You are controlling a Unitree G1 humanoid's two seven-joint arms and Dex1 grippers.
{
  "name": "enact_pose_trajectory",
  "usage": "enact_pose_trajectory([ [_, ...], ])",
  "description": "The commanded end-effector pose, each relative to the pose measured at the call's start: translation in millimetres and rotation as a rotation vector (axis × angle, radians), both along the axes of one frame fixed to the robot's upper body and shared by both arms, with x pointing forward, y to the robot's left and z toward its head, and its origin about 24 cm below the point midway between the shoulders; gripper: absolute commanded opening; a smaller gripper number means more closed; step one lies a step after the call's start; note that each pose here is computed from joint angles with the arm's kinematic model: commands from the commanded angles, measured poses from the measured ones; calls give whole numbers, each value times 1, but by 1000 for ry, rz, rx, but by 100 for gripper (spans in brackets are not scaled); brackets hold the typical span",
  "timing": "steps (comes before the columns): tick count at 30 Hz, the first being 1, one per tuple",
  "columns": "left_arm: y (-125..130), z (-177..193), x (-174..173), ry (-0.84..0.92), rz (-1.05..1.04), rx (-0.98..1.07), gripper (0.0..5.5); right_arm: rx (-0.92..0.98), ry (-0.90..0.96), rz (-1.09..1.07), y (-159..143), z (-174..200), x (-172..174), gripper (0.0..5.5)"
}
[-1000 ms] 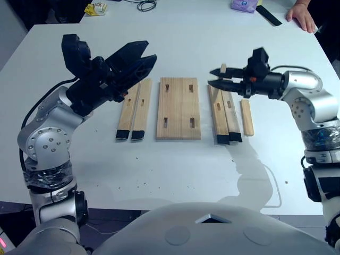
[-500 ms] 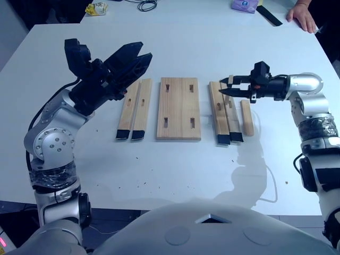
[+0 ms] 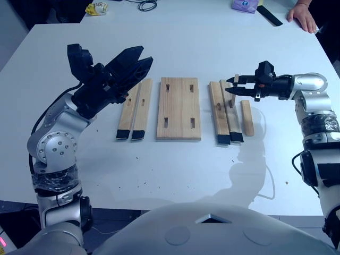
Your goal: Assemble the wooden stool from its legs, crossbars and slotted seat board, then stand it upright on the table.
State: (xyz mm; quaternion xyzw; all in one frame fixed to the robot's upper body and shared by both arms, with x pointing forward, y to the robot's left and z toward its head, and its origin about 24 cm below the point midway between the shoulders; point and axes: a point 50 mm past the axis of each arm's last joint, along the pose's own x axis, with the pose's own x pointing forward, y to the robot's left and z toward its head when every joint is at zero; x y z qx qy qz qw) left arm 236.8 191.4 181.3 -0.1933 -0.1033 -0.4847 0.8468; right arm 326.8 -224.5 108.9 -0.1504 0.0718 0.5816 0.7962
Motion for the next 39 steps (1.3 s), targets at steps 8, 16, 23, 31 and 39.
enact_pose_trajectory([
  [8,-1,-6,0,21,17,4,286,32,28,16,3,-4,-3,132],
  [16,-2,-6,1,20,11,12,286,34,48,37,9,-10,-5,132],
  [23,-1,-8,3,29,3,24,286,49,131,15,2,-26,-15,132],
  [31,2,-6,5,34,-4,40,286,156,174,-30,3,-40,-32,132],
  [39,3,-5,11,42,-28,62,286,240,152,-33,13,-35,-42,132],
])
